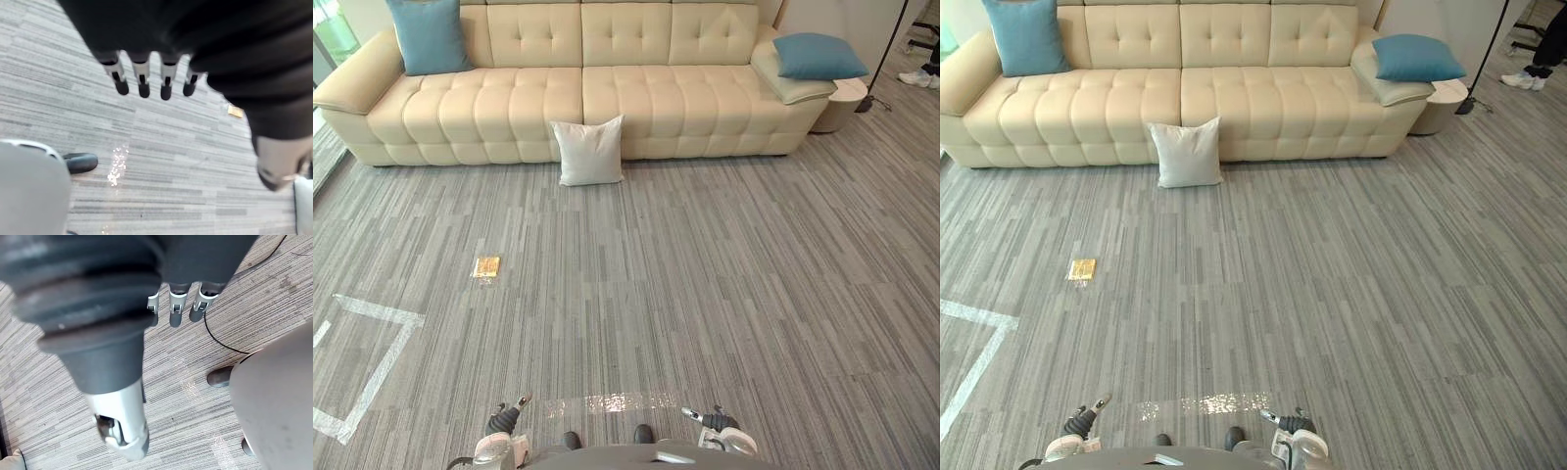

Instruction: Pick up cushions and gather them together orderly.

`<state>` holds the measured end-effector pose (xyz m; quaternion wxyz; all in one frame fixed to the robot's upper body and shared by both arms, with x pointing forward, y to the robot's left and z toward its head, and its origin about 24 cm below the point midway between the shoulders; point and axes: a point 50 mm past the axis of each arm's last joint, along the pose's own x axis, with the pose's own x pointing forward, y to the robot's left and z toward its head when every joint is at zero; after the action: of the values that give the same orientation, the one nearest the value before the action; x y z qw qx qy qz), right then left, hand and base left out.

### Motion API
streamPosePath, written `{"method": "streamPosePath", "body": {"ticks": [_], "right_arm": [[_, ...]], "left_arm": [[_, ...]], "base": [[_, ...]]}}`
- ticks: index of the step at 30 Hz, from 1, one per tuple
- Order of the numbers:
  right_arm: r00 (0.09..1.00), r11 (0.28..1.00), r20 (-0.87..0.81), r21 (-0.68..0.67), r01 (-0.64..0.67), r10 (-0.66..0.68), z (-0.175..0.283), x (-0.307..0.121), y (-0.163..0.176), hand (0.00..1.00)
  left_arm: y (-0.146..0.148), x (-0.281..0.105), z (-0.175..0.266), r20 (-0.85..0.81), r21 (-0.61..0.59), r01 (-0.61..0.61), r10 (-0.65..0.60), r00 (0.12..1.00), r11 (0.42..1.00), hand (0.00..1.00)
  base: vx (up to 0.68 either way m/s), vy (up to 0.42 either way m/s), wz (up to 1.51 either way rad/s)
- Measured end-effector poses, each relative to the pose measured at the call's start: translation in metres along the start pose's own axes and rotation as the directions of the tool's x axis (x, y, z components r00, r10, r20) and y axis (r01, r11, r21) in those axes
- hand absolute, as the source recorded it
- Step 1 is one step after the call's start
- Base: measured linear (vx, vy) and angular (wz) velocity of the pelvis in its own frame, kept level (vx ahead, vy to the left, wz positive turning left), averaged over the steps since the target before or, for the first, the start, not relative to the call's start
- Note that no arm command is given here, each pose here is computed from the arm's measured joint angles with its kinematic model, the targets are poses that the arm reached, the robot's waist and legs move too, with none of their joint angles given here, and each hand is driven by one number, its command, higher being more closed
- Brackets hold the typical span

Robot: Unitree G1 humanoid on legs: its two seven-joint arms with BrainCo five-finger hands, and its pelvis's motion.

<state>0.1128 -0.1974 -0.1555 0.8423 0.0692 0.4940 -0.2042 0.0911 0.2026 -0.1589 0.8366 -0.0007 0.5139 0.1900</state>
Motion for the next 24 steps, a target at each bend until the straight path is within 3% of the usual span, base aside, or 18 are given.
{"method": "streamPosePath", "body": {"ticks": [9, 24], "right_arm": [[1.0, 0.996, -0.026, -0.089, 0.009, -0.011, -0.001, 0.0018, -0.0019, 0.0], [0.999, 0.993, -0.02, -0.114, 0.025, -0.028, 0.0048, 0.0036, -0.0015, 0.0]], "left_arm": [[-0.0017, 0.0004, 0.0017, 0.005, 0.019, 0.016, -0.016, 1.0, 1.0, 0.0], [-0.0035, 0.0011, 0.0023, -0.003, 0.024, 0.025, -0.025, 1.0, 0.999, 0.0]], "base": [[0.0, -0.008, -0.05], [-0.01, -0.008, -0.02]]}}
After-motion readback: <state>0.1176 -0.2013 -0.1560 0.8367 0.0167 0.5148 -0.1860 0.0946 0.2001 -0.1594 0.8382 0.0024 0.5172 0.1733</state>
